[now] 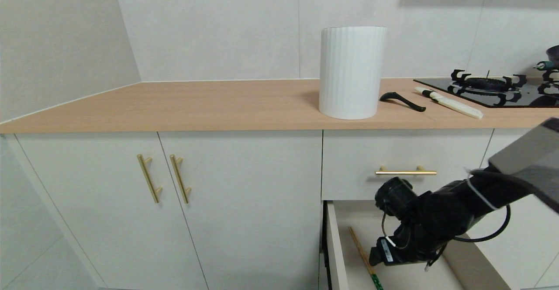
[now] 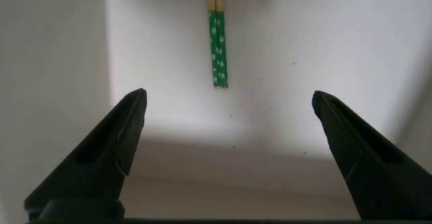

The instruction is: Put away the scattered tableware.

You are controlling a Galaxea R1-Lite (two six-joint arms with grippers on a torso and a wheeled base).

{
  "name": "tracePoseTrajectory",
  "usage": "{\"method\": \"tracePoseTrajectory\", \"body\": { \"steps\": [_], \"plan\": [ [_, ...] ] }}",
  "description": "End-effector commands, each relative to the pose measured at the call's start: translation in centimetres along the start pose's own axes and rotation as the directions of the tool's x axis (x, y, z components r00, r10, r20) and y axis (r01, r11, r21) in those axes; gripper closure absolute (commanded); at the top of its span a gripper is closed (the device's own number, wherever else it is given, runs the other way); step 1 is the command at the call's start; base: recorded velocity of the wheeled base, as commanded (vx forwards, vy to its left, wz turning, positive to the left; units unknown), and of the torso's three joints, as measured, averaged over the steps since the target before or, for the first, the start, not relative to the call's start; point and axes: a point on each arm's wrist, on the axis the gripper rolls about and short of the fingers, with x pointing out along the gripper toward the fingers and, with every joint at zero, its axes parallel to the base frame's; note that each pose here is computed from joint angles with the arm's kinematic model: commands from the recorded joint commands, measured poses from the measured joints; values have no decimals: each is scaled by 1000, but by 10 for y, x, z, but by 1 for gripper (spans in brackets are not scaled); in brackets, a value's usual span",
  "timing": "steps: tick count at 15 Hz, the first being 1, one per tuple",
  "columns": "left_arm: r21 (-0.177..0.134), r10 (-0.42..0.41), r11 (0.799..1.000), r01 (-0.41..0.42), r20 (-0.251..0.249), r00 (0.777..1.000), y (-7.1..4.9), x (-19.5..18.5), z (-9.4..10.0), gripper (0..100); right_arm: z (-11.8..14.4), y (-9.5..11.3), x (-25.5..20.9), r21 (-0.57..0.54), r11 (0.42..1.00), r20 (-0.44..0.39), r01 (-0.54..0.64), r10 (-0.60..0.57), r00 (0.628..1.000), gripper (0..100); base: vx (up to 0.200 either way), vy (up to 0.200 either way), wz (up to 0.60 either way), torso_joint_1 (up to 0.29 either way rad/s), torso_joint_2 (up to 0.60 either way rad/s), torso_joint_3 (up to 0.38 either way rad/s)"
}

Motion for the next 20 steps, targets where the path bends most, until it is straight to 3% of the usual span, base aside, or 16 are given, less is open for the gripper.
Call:
{"method": "tracePoseTrajectory", "body": {
  "steps": [1, 4, 6, 10, 20],
  "plan": [
    [0, 2, 1000, -2, 0, 1000, 0, 0, 0, 0, 8, -31, -91, 79, 993, 257, -83, 60, 965, 0, 0, 0, 0, 0, 0, 0],
    [0, 0, 1000, 0, 0, 1000, 0, 0, 0, 0, 9, -67, -140, 115, 990, 417, -87, 32, 908, 0, 0, 0, 0, 0, 0, 0],
    [0, 0, 1000, 0, 0, 1000, 0, 0, 0, 0, 5, -78, -160, 116, 989, 476, -90, 24, 879, 0, 0, 0, 0, 0, 0, 0],
    [0, 0, 1000, 0, 0, 1000, 0, 0, 0, 0, 2, -83, -170, 117, 989, 508, -90, 18, 861, 0, 0, 0, 0, 0, 0, 0],
    [0, 0, 1000, 0, 0, 1000, 0, 0, 0, 0, 0, -83, -166, 101, 992, 492, -73, 14, 870, 0, 0, 0, 0, 13, -67, -56]
  ]
}}
